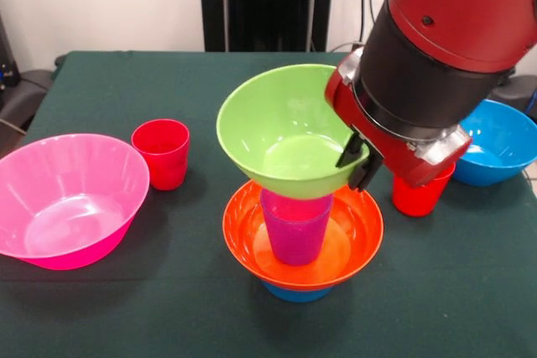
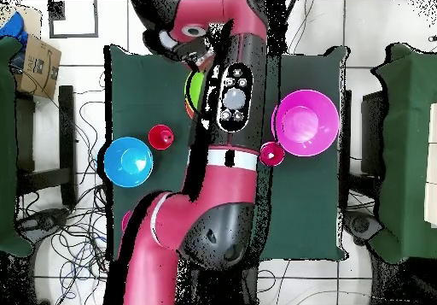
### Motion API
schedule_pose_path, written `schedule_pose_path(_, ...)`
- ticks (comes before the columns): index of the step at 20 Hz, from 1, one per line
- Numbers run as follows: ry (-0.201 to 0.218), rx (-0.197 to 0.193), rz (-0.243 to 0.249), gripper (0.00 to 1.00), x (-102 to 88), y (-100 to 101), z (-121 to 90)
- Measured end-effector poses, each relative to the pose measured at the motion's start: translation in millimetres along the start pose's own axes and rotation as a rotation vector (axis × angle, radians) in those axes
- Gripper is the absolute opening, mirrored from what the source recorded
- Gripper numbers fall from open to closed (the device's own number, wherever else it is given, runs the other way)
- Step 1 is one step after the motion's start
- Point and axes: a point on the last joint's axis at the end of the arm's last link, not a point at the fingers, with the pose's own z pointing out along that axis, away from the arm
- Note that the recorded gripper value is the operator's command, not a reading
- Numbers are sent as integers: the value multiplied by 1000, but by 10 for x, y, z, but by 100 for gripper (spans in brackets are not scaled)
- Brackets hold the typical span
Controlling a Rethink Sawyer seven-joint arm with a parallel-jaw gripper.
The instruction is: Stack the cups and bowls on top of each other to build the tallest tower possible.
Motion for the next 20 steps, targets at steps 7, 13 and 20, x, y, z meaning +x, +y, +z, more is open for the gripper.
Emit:
schedule_pose_path(7,-30,-22,7,0,-32,155,110)
schedule_pose_path(13,-81,-36,6,0,-60,256,203)
schedule_pose_path(20,-99,-42,20,0,-104,261,270)
